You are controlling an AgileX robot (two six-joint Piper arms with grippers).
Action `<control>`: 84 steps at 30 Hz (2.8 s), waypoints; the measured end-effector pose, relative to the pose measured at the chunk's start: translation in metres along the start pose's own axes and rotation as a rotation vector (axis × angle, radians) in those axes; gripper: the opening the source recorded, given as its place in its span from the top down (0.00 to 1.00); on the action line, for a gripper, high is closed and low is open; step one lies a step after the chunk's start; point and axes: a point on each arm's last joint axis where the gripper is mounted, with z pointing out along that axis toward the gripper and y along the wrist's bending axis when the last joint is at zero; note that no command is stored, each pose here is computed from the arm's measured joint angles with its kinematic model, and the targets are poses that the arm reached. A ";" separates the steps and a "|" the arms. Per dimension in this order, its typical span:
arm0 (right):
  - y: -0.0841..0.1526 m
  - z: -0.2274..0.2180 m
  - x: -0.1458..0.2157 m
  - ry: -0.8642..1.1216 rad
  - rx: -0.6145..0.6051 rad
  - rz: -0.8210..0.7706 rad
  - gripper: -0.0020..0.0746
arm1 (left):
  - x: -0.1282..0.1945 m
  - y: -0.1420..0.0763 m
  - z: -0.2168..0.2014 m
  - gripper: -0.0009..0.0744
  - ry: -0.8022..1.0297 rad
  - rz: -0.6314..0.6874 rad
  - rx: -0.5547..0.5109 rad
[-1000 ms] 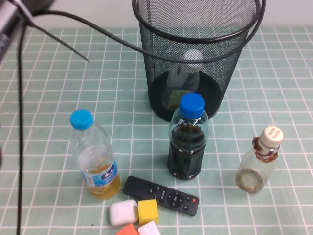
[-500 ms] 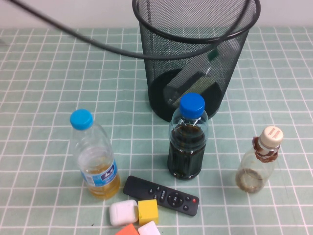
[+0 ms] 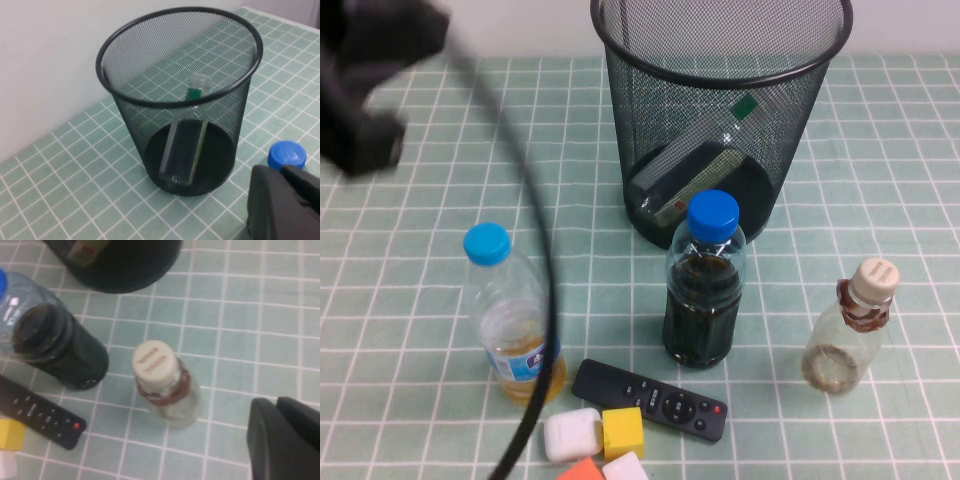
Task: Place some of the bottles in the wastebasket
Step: Pick up a bottle from the table with right arm, then place the bottle in the trash can
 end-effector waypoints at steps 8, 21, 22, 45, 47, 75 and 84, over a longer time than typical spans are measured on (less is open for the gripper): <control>0.030 0.026 -0.014 -0.003 -0.133 -0.145 0.98 | 0.106 -0.024 -0.039 0.99 -0.157 -0.032 -0.070; 0.057 0.031 -0.014 -0.063 -0.167 -0.354 0.66 | 0.241 -0.046 -0.020 0.99 -0.273 -0.155 -0.123; 0.056 0.031 -0.015 -0.068 -0.151 -0.339 0.62 | 0.248 -0.047 -0.016 0.99 -0.256 -0.158 -0.123; 0.047 0.112 -0.007 0.013 -0.072 -0.220 0.37 | 0.316 -0.058 0.010 0.99 -0.069 -0.180 -0.105; 0.047 0.119 -0.006 0.031 -0.070 -0.213 0.37 | 0.316 -0.058 0.010 0.99 -0.069 -0.180 -0.105; 0.043 0.091 -0.075 0.187 0.222 -0.168 0.60 | 0.316 -0.058 0.010 0.99 -0.070 -0.181 -0.105; 0.067 -0.029 -0.213 -0.326 0.289 -0.199 0.60 | 0.316 -0.058 0.010 0.99 -0.070 -0.181 -0.105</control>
